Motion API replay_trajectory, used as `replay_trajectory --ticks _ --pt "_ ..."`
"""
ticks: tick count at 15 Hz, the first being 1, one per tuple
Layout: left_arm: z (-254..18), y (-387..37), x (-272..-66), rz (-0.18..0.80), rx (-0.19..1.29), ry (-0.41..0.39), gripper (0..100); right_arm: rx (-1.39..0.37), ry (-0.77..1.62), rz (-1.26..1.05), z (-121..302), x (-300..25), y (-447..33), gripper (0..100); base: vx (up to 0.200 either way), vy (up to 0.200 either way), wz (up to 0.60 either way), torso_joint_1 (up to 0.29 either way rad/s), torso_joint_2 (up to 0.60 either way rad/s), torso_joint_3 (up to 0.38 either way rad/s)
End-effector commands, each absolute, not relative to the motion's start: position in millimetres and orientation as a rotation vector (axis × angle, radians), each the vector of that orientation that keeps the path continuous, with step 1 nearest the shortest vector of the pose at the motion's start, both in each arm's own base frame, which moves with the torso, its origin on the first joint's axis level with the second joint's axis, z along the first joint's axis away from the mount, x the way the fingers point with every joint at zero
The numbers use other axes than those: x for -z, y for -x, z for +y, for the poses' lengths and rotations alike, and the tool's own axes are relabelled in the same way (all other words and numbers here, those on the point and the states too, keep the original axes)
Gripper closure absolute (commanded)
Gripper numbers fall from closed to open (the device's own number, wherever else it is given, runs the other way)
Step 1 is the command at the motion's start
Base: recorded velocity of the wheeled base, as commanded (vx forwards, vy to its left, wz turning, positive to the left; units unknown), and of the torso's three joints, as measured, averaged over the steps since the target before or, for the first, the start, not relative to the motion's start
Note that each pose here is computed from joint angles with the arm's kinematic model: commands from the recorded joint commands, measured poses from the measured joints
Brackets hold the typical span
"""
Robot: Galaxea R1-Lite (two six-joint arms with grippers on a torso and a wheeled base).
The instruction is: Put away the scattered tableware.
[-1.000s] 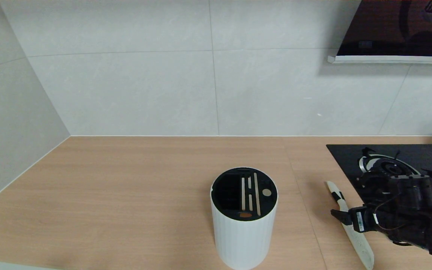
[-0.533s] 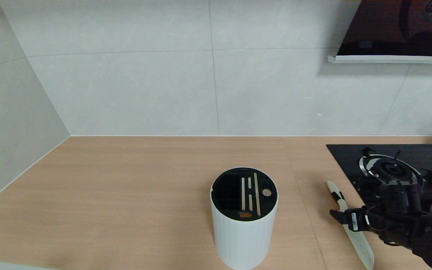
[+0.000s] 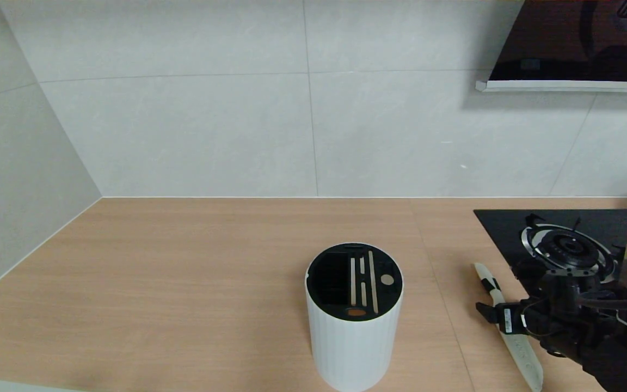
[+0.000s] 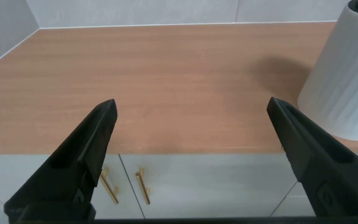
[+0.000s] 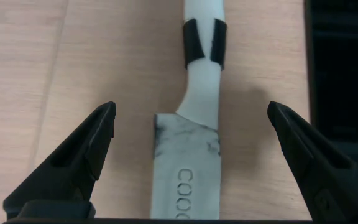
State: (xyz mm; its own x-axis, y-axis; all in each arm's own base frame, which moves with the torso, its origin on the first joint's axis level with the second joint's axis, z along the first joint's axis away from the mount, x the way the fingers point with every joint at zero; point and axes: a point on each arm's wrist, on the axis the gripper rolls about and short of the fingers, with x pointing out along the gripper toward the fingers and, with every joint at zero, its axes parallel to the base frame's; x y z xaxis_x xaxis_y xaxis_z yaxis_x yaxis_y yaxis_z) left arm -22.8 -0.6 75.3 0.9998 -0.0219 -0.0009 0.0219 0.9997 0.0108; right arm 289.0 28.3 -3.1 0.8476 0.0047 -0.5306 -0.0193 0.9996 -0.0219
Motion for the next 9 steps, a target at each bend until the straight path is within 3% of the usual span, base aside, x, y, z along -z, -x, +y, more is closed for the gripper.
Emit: replay_trajectory --ticks 1,7,8,9 --pt "-0.6 22.8 -75.5 0.0 0.021 -0.011 0 -0.012 0.029 0.579 28.3 9.6 -289.0 0 0.0 0.0 0.0 0.0 0.0 0.0" --pt "-0.6 22.8 -75.5 0.0 0.021 -0.011 0 0.001 0.03 0.584 24.7 11.0 -289.0 0 0.0 0.0 0.0 0.0 0.0 0.0" --pt "-0.6 22.8 -75.5 0.0 0.021 -0.011 0 0.001 0.03 0.585 24.7 11.4 -289.0 100 0.0 0.0 0.0 0.0 0.0 0.0" --pt "-0.6 22.8 -75.3 0.001 0.021 -0.011 0 0.001 0.03 0.587 24.7 11.6 -288.6 100 0.0 0.0 0.0 0.0 0.0 0.0"
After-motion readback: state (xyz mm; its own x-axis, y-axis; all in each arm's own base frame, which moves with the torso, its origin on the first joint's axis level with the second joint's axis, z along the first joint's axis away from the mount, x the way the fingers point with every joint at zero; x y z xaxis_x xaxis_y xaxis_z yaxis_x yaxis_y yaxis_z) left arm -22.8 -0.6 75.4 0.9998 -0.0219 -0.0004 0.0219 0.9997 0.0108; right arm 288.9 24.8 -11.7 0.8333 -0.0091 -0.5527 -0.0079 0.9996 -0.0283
